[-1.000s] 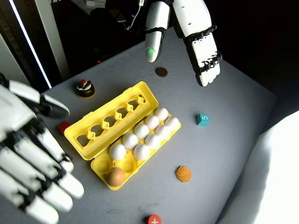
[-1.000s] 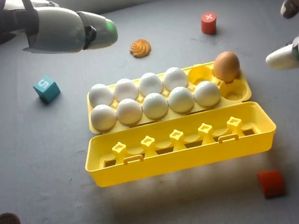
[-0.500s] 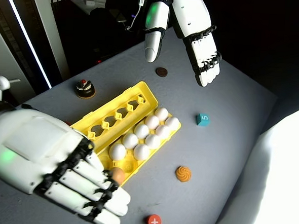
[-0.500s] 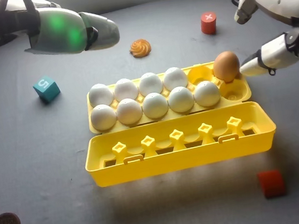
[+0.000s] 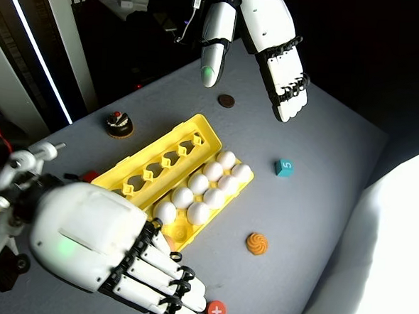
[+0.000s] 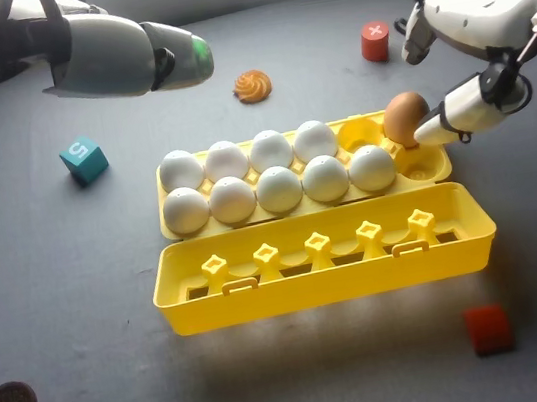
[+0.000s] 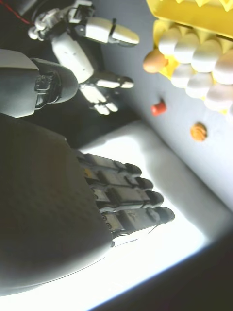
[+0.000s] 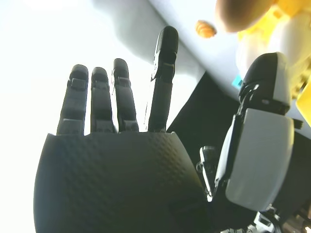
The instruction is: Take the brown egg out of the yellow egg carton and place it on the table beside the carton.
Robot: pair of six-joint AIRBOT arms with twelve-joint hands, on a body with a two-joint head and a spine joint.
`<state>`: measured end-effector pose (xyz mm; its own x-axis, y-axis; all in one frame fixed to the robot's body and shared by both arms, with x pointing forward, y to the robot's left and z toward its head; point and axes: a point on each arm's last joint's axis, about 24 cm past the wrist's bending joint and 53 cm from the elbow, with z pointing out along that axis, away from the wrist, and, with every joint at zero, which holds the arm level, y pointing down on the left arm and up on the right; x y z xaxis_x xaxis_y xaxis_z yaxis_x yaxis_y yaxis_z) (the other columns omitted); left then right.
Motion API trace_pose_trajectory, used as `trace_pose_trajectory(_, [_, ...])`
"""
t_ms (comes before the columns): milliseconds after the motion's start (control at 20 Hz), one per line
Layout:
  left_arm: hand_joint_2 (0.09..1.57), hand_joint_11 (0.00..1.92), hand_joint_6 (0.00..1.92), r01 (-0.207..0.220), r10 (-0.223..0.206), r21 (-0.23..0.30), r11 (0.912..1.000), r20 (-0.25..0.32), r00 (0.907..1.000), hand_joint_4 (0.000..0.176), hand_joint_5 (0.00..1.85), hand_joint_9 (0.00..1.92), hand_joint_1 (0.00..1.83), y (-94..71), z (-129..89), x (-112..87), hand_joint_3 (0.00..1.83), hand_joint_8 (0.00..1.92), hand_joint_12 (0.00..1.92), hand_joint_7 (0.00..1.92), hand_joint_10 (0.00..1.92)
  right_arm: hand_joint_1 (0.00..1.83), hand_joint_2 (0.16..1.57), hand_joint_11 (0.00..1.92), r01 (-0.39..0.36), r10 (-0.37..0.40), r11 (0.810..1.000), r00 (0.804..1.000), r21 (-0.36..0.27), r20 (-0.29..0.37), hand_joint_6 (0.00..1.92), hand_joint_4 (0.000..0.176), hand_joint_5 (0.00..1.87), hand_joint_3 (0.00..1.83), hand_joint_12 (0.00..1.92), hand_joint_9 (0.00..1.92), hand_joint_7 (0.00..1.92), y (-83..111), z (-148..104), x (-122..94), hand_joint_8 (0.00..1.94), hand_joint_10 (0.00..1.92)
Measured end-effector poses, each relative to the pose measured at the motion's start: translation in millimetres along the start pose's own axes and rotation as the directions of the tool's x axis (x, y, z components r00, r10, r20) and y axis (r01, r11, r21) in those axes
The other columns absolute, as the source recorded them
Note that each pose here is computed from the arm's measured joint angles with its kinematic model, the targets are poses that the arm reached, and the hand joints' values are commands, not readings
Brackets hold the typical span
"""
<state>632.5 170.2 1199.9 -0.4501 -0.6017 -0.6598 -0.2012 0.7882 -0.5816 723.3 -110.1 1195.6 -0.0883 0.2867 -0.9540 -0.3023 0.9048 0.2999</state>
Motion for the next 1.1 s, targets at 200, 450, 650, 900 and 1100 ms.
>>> trace_pose_trajectory(200, [1.07, 0.01, 0.0, 0.0, 0.0, -0.001, 1.0, 0.0, 1.0, 0.0, 0.01, 0.0, 0.0, 0.2, 0, 0.0, 0.0, 0.01, 0.0, 0.02, 0.0, 0.64, 0.82, 0.0, -0.022, 0.022, 1.0, 0.999, -0.003, -0.031, 0.01, 0.147, 0.85, 0.01, 0.0, 0.0, 0.16, -0.1, 11, 16, 0.01, 0.0])
trace_pose_trajectory(450, [1.07, 0.01, 0.01, 0.0, 0.0, -0.001, 1.0, 0.001, 1.0, 0.0, 0.02, 0.01, 0.0, 0.4, 0, -0.2, 0.0, 0.01, 0.0, 0.02, 0.0, 0.61, 0.84, 0.0, -0.033, 0.033, 0.999, 0.999, -0.006, -0.04, 0.01, 0.171, 0.87, 0.01, 0.0, 0.0, 0.18, 3.4, 23, 25, 0.01, 0.0])
trace_pose_trajectory(650, [1.08, 0.0, 0.0, 0.0, 0.0, 0.0, 1.0, 0.0, 1.0, 0.0, 0.01, 0.0, 0.0, 0.0, 0, 0.0, 0.0, 0.0, 0.0, 0.01, 0.0, 0.69, 0.81, 0.0, -0.031, 0.031, 0.999, 0.998, -0.011, -0.047, 0.01, 0.152, 0.94, 0.0, 0.0, 0.0, 0.18, 6.3, 24, 30, 0.0, 0.0])
trace_pose_trajectory(900, [1.07, 0.0, 0.0, 0.0, 0.0, 0.0, 1.0, 0.0, 1.0, 0.0, 0.01, 0.0, 0.0, 0.1, 0, 0.0, 0.0, 0.0, 0.0, 0.01, 0.0, 0.61, 0.85, 0.0, -0.028, 0.027, 1.0, 0.999, -0.01, -0.046, 0.0, 0.175, 0.9, 0.01, 0.0, 0.0, 0.14, 5.9, 25, 30, 0.0, 0.0])
trace_pose_trajectory(1100, [1.07, 0.0, 0.0, 0.0, 0.0, -0.001, 1.0, 0.0, 1.0, 0.0, 0.01, 0.0, 0.0, 0.3, 0, -0.1, 0.0, 0.0, 0.0, 0.01, 0.0, 0.7, 0.81, 0.0, -0.022, 0.022, 1.0, 0.999, -0.008, -0.045, 0.01, 0.15, 0.97, 0.0, 0.0, 0.0, 0.14, 4.6, 25, 30, 0.0, 0.0])
